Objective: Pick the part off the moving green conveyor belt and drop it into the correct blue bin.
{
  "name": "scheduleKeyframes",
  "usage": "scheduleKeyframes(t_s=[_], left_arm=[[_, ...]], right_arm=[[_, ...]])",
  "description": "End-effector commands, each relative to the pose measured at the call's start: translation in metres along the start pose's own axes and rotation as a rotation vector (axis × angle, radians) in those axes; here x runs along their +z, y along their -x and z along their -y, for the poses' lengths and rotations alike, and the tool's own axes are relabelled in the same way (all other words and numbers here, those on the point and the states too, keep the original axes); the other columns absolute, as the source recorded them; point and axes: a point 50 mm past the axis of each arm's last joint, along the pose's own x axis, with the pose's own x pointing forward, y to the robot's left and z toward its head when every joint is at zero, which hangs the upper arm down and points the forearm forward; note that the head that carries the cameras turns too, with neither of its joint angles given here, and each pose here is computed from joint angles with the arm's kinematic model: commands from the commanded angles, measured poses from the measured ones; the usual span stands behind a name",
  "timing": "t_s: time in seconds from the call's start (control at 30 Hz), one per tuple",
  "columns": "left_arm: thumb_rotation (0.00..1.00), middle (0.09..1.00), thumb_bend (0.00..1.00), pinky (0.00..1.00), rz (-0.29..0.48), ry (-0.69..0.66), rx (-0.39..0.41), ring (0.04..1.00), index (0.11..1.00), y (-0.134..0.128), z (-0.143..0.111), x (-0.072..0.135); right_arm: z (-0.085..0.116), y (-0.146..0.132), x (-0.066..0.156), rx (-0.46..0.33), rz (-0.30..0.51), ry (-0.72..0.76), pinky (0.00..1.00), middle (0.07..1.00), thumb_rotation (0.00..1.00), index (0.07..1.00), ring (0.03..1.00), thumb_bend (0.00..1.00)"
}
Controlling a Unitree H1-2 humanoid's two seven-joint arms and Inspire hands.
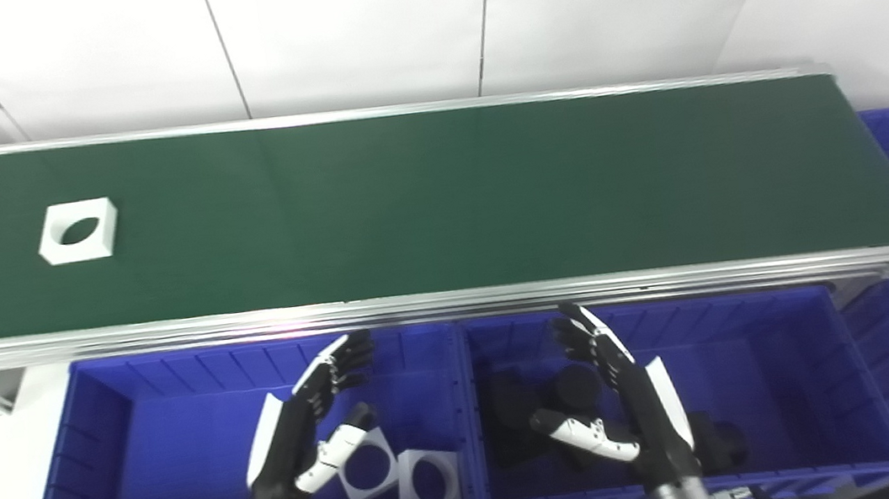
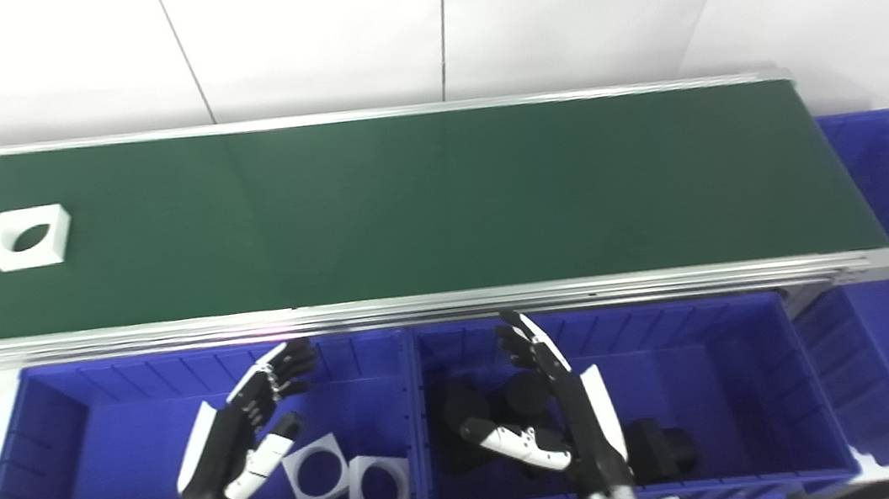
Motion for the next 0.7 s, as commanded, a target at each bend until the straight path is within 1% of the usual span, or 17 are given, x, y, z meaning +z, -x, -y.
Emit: scheduleKeyframes(t_s=[0.0,0.13,0.27,0.4,0.47,0.57,0.67], left_arm=[[0.74,0.836,0.69,0.80,0.060,0.009,-0.001,0.833,0.835,-0.008,0.004,0.008],[0.72,0.838,0.72,0.80,0.052,-0.006,-0.009,0.835,0.838,-0.010,0.012,0.004],[0.71,0.841,0.72,0.79,0.052,-0.030,-0.014,0.835,0.843,-0.014,0.016,0.002],[0.72,0.840,0.73,0.78,0.062,-0.052,-0.009,0.834,0.847,-0.019,0.019,0.001],[0.72,0.839,0.73,0.78,0.068,-0.058,-0.003,0.833,0.846,-0.021,0.019,0.002],[0.71,0.839,0.74,0.78,0.071,-0.058,-0.001,0.834,0.844,-0.023,0.020,0.001],[0.71,0.837,0.74,0.79,0.065,-0.058,-0.002,0.834,0.840,-0.023,0.021,-0.001]], right_arm=[[0.006,0.000,0.008,-0.008,0.069,-0.014,0.82,0.866,0.47,0.912,0.839,0.83],[0.010,0.001,0.005,-0.005,0.065,-0.003,0.81,0.870,0.43,0.915,0.835,0.79],[0.011,0.001,0.003,-0.015,0.062,0.004,0.82,0.864,0.42,0.915,0.829,0.78],[0.011,0.000,0.001,-0.015,0.057,-0.006,0.83,0.864,0.35,0.913,0.834,0.74],[0.012,-0.001,0.000,-0.011,0.055,-0.009,0.84,0.867,0.34,0.914,0.837,0.74],[0.012,-0.001,-0.001,-0.011,0.053,-0.007,0.85,0.873,0.35,0.920,0.845,0.75],[0.011,-0.001,-0.003,-0.018,0.048,-0.002,0.82,0.867,0.34,0.911,0.837,0.75]])
